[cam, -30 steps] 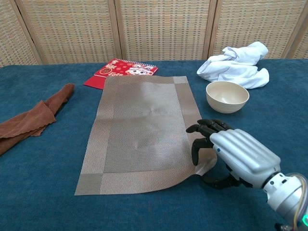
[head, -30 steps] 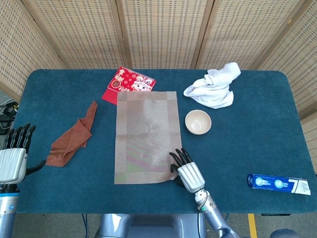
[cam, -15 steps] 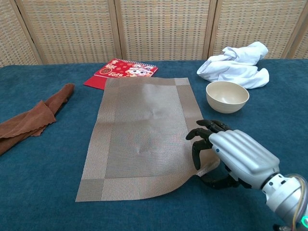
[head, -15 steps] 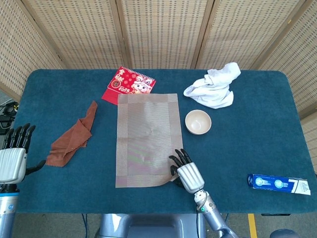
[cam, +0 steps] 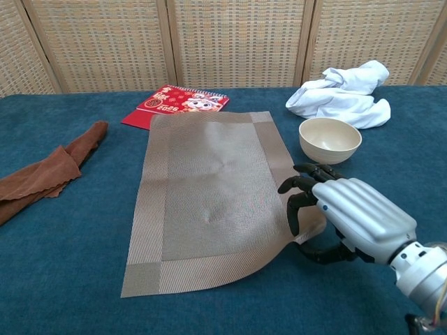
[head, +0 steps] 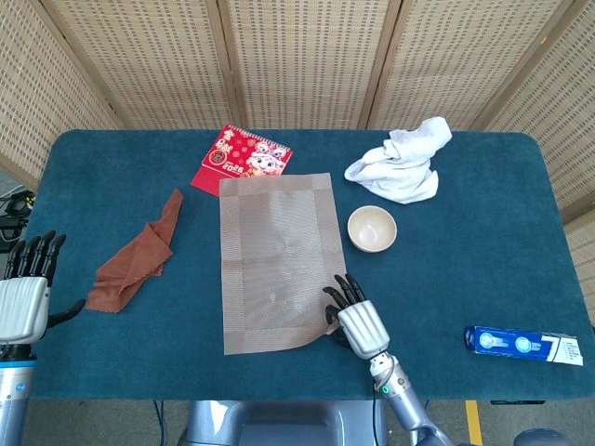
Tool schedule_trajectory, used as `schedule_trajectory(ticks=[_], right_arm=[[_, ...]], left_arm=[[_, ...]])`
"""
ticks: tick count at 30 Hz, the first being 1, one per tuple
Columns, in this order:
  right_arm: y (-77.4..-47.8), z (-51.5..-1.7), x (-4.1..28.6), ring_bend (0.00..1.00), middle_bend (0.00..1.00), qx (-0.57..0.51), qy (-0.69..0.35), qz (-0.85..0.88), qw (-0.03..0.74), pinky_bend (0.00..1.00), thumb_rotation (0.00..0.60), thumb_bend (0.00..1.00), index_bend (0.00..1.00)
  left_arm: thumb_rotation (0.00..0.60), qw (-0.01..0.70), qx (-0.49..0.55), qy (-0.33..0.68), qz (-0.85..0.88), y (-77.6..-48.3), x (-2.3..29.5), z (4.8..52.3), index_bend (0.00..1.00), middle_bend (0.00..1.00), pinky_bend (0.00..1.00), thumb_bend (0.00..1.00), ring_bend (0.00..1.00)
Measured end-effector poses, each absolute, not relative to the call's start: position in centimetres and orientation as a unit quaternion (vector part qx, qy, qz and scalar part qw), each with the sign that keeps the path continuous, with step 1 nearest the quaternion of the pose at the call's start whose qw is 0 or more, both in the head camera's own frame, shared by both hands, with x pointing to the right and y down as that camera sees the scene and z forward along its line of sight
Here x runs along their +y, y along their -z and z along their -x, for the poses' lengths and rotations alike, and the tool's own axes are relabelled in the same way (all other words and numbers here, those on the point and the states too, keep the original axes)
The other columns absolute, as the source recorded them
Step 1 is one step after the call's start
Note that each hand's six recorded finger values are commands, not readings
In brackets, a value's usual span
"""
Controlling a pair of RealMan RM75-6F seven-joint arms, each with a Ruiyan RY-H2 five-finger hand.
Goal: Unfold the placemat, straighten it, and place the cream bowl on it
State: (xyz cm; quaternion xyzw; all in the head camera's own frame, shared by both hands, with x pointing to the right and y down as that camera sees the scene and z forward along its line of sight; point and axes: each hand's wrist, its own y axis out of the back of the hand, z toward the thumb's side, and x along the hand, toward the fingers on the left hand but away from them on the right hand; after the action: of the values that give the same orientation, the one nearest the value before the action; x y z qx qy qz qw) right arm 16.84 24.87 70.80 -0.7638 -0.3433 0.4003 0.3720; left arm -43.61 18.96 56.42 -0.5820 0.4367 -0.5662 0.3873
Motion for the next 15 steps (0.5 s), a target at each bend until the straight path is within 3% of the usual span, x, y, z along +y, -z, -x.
schedule_trajectory(ticks=[15], right_arm=[[-69.1,-22.1,21.8,0.00,0.30,-0.385,-0.424,0.726,0.382,0.00,0.600,0.59,0.64]], left_arm=[[0.600,0.387,0.434,0.569,0.582,-56.6,18.9,43.5,0.00,0.00,0.00,0.12,0.00]])
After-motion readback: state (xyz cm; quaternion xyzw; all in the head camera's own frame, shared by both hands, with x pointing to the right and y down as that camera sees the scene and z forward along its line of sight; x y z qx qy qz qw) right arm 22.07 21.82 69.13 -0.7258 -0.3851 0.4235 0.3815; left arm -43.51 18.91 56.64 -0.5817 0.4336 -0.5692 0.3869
